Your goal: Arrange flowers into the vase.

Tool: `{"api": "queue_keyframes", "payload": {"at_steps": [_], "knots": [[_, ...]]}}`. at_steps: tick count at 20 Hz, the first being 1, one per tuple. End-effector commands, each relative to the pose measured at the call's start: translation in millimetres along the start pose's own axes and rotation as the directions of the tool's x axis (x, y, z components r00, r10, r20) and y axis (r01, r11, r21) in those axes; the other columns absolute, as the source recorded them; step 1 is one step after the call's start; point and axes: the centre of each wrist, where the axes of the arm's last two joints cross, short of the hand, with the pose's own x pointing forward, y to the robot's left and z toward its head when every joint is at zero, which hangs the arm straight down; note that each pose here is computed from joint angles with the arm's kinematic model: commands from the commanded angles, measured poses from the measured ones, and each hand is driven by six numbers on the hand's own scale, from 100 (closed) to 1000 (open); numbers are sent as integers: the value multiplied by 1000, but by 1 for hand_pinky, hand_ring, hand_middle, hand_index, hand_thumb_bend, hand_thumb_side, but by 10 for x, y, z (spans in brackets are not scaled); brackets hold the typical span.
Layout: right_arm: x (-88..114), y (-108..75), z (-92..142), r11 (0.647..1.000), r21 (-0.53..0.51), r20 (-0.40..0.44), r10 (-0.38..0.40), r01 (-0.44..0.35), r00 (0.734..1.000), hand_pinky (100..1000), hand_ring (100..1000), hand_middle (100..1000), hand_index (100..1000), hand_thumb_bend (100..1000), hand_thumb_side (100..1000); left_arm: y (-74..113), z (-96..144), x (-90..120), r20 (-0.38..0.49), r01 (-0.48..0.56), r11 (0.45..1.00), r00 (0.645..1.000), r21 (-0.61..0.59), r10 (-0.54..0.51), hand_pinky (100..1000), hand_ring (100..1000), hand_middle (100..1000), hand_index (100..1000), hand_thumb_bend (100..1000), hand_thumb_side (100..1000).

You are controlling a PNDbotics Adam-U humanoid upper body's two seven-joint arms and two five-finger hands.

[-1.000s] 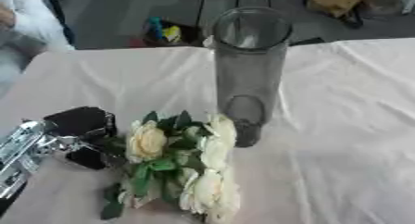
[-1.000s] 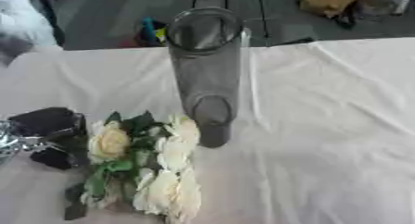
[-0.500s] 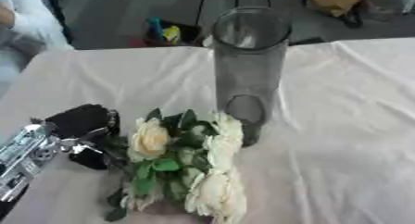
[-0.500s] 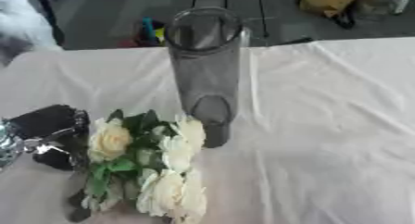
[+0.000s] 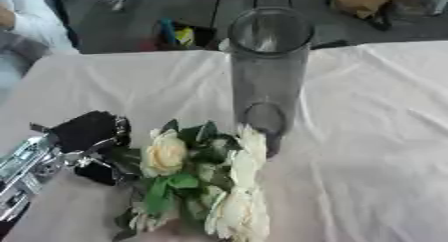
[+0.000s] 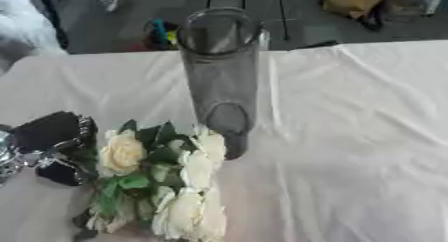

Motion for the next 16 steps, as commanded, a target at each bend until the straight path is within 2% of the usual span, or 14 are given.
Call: {"api": "queue_keyframes", "payload": {"at_steps": [1,16], "knots": [[53,-35,-43,1000,-1,25,11,-11,1000,635,481,436,674,100,986,289,106,-88,-19,27,999,999,46,-26,100,100,100,100,338,473],[54,-84,-16,1000,-13,14,24,-24,1000,633,482,437,675,100,986,963,303,137,-6,-92,963,995,253,96,100,100,100,100,283,456]]}}
